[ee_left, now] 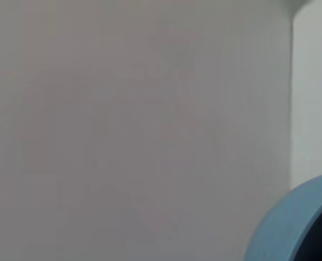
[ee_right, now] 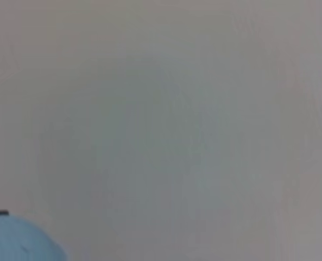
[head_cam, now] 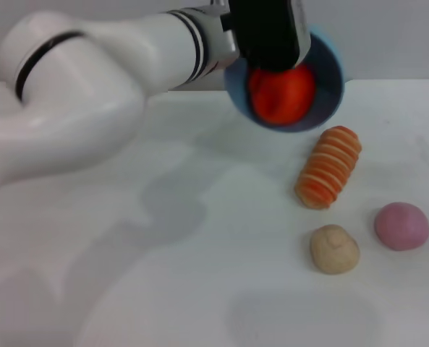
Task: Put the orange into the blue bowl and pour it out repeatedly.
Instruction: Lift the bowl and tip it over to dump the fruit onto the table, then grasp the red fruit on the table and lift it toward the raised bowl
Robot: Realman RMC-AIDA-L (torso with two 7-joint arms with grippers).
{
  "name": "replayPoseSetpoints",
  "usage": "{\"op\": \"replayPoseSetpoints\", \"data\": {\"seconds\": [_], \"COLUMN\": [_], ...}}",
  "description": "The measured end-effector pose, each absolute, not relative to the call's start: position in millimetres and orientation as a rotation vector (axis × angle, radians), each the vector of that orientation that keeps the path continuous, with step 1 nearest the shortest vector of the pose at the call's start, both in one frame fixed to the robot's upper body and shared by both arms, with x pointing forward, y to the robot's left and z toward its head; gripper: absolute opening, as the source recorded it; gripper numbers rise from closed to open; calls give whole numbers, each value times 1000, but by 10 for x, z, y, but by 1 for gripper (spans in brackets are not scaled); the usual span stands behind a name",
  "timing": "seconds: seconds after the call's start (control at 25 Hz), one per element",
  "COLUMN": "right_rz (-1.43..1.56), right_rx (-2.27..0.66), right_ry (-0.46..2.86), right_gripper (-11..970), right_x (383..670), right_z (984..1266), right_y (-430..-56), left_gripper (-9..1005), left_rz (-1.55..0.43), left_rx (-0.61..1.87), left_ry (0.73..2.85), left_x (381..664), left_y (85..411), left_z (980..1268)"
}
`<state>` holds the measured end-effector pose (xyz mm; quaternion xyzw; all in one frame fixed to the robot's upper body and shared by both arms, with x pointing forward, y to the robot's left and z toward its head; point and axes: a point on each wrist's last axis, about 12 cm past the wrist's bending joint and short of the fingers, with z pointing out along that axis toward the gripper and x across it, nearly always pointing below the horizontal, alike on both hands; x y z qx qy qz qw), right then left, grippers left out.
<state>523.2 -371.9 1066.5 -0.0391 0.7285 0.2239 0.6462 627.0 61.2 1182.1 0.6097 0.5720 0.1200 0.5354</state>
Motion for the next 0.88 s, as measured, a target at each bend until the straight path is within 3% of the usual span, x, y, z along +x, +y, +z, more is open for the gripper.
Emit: {"op": "replayPoseSetpoints", "data": {"seconds": [0.24,0.48,0.72,0.88], "right_rz": [522,534,542,547], "right_rx": [-84,-81,-86,-96], "right_ry": [1662,1656,1643,1635], "right_gripper": [603,604,604,603], "right_x": [5227,5272,5322,5353], "right_z": [10647,10658,10691,10717], "right_y": [-3694,-3667,-3637,-3618], "left_gripper": [0,-1,-1,-1], "left_rz": [442,506,484,380], "left_rx": [1464,1404,1360,1269], "left_ry": [945,792,860,1085], "left_x": [6015,5871,5896,6053], "left_y": [698,754,847,950], "left_z": [11666,11633,11549,11591]}}
